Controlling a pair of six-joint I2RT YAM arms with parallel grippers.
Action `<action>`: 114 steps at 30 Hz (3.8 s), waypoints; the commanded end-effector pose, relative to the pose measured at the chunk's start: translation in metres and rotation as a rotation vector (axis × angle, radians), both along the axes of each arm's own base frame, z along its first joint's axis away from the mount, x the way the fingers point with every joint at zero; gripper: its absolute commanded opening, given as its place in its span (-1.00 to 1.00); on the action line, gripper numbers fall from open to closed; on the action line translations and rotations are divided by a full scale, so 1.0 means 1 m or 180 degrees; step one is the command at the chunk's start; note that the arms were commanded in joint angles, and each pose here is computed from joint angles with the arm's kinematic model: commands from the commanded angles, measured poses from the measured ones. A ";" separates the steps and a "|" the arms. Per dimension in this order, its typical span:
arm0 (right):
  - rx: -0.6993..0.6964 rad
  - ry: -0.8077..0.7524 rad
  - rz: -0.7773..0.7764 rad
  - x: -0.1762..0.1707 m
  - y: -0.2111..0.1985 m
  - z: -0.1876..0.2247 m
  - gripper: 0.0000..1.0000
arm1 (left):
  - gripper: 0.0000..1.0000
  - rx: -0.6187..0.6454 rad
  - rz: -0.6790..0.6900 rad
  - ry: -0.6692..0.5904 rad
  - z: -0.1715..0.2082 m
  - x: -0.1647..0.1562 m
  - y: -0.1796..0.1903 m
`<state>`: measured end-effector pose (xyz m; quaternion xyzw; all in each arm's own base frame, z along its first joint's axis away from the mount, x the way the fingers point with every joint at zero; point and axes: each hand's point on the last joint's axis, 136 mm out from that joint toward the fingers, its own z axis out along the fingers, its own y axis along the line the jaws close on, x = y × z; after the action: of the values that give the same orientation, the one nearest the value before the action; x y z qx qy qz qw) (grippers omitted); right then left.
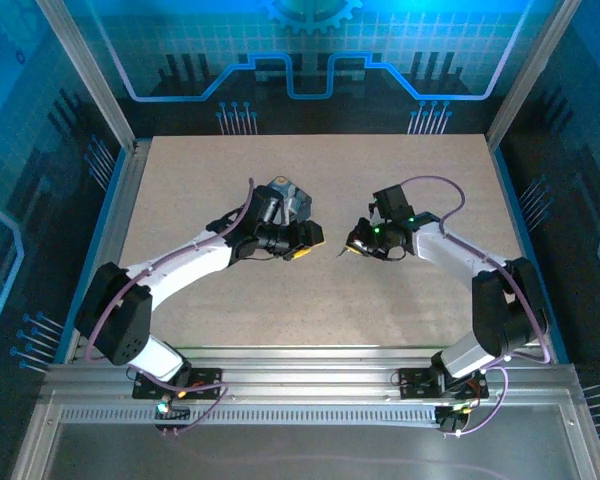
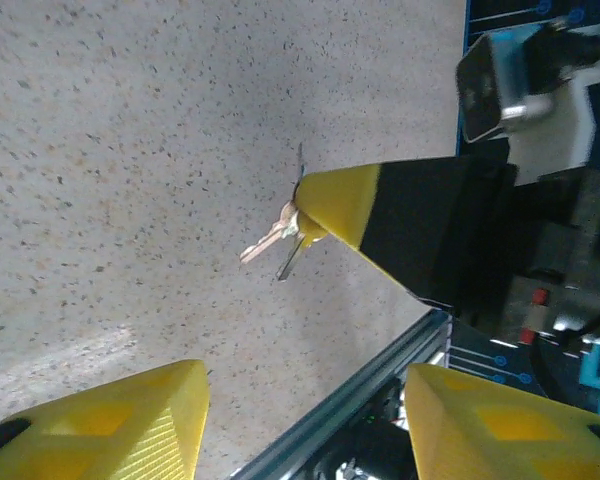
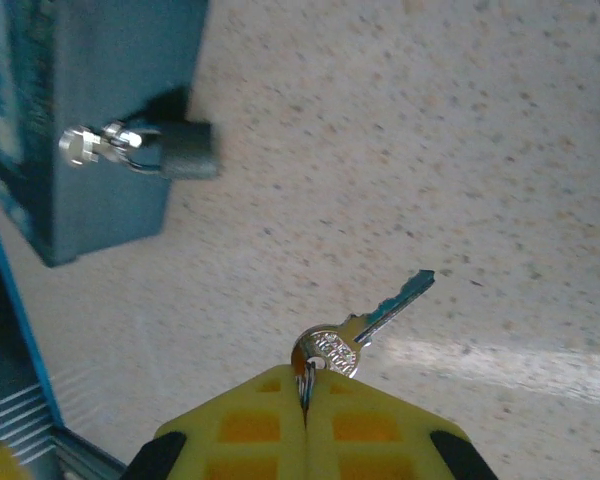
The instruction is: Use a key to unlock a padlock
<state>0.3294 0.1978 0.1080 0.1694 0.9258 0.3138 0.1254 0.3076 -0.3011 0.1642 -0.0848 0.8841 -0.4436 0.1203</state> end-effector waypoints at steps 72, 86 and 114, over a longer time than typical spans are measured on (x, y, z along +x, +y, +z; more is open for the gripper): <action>0.1138 -0.1487 0.1257 0.023 0.063 0.061 -1.00 | -0.10 -0.0559 0.0459 0.0405 0.021 0.000 -0.002; 0.1234 -0.1496 0.1270 0.019 0.072 0.065 -1.00 | -0.24 -0.0503 0.0633 0.0489 0.004 0.009 -0.001; 0.1297 -0.1430 0.1349 0.014 0.084 0.067 -1.00 | -0.60 -0.0550 0.0770 0.0413 0.002 0.021 0.010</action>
<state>0.3469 0.2728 0.1635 -0.0607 0.8177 0.5309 0.2142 0.3248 -0.2935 0.1666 -0.2227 0.8375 -0.4886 0.1012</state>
